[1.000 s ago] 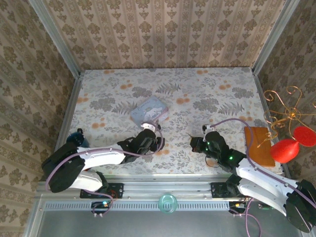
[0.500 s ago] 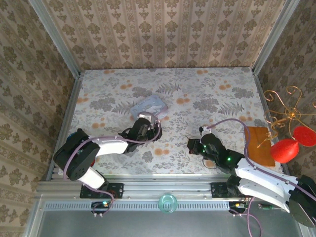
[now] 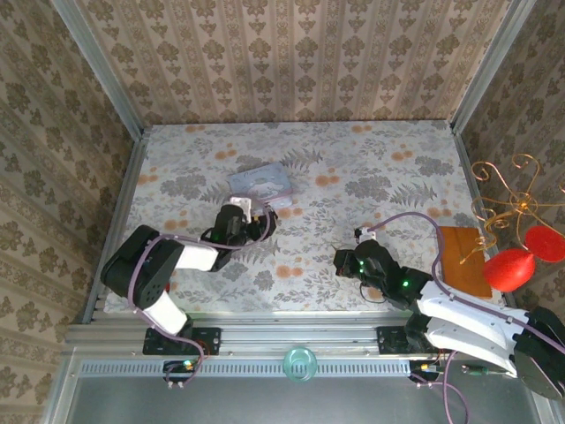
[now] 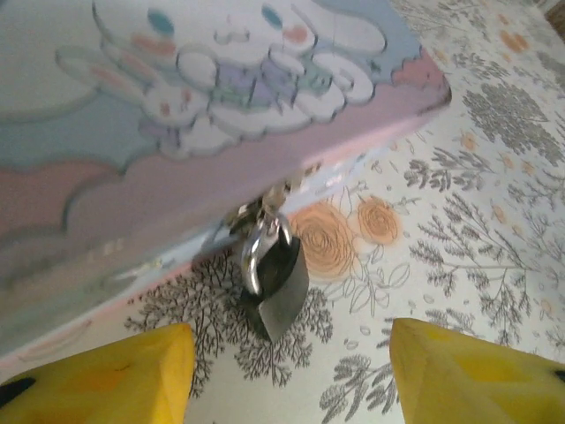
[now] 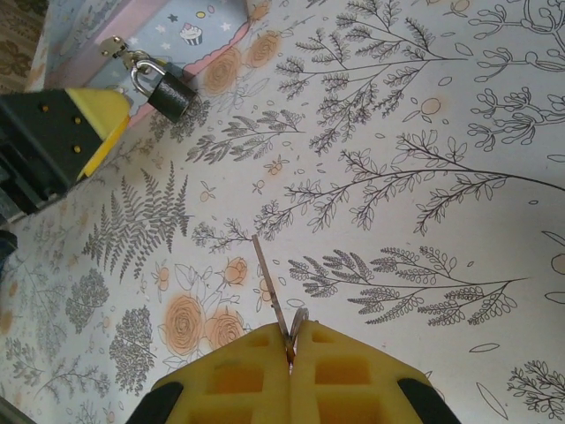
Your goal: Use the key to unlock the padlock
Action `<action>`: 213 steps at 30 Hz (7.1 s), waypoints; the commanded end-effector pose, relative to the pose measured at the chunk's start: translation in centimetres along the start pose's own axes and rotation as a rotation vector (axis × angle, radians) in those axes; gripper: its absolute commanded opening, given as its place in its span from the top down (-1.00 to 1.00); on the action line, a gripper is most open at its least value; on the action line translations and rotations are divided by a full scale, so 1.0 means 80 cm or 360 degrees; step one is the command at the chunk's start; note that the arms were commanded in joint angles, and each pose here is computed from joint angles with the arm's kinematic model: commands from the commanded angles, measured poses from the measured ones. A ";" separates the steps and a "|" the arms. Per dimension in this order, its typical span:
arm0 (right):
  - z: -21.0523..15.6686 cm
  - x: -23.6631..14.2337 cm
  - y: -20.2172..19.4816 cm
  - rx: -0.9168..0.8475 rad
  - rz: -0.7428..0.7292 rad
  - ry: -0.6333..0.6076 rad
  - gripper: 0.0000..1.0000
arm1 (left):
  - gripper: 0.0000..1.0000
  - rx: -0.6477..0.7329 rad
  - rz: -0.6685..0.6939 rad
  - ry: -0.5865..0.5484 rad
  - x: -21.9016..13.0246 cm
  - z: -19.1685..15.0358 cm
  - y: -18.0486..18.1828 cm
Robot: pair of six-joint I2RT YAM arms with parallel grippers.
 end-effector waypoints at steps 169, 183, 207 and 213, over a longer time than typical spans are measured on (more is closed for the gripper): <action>0.055 0.100 0.048 0.0847 0.0938 0.0218 1.00 | 0.93 -0.1029 -0.0496 0.0305 -0.014 -0.037 -0.117; 0.063 0.100 0.053 0.0829 0.0979 0.0197 1.00 | 0.94 -0.1077 -0.0623 0.0348 -0.020 -0.029 -0.138; 0.068 0.116 0.030 0.0873 0.1057 0.0082 1.00 | 0.98 -0.1104 -0.0753 0.0379 -0.031 -0.028 -0.148; 0.065 0.119 0.023 0.0826 0.1060 0.0061 1.00 | 0.99 -0.1116 -0.0794 0.0384 -0.031 -0.029 -0.146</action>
Point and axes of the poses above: each hand's point on the last joint's axis, 136 mm out from that joint toward the fingers, its own x axis out along the fingers, its own y axis along the line the jaws close on, z = x × y, the point moved 5 cm from there along -x, back along the fingers, and after that the axes turned 15 degrees about -x, right-handed, at the moved point
